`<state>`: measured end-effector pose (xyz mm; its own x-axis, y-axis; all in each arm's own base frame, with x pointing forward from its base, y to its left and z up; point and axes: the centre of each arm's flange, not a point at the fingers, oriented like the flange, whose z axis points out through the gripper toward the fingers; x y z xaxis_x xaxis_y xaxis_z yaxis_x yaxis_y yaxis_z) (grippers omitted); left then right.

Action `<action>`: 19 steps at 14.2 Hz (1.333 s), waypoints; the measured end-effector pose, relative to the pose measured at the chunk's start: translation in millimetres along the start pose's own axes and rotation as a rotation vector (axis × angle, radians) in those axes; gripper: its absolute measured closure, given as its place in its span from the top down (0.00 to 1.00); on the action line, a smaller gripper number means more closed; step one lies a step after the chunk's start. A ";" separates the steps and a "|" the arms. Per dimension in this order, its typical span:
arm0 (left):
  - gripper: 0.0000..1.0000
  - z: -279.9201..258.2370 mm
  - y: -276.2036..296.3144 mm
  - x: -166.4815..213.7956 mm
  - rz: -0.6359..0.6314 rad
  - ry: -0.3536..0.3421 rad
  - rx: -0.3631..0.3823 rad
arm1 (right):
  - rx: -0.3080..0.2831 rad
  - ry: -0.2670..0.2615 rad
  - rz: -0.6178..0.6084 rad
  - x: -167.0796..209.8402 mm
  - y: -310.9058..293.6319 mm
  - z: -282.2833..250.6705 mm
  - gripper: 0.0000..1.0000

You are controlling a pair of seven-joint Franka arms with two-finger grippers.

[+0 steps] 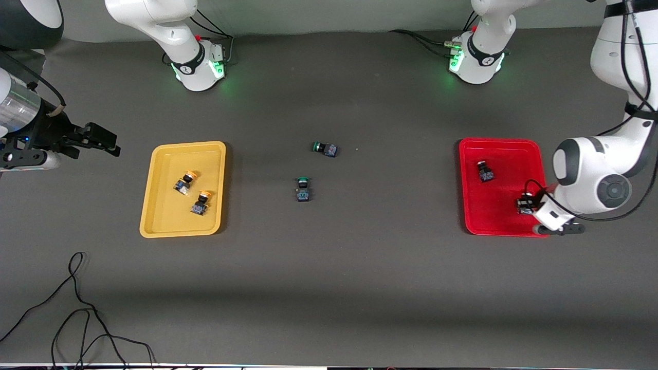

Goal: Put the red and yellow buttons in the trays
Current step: 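Retract the right gripper while the left gripper carries the red button to tray, then release the red button in the red tray and retract the left gripper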

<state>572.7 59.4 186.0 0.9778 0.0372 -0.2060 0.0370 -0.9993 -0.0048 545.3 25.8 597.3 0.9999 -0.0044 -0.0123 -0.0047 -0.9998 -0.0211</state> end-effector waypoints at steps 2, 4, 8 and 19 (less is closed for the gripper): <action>0.44 -2.2 7.0 -0.6 0.000 0.001 0.000 | 0.000 0.000 0.000 -0.3 0.3 -0.5 1.00; 0.62 -21.4 6.9 -3.8 -0.002 -0.005 0.009 | 0.000 -0.002 0.000 -0.2 0.2 0.3 1.00; 1.00 -129.7 8.0 -23.8 -0.007 0.051 0.055 | 0.000 -0.003 0.000 0.0 -0.1 0.8 1.00; 1.00 -346.8 83.6 -93.9 0.021 0.157 0.064 | 0.000 0.013 -0.003 1.2 -1.7 -6.6 1.00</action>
<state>555.4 -26.5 544.2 0.9986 0.0114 -0.0517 0.0080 -0.9978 -0.0653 546.6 27.4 603.9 1.0000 -0.0020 0.0004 -0.0020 -0.9998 -0.0216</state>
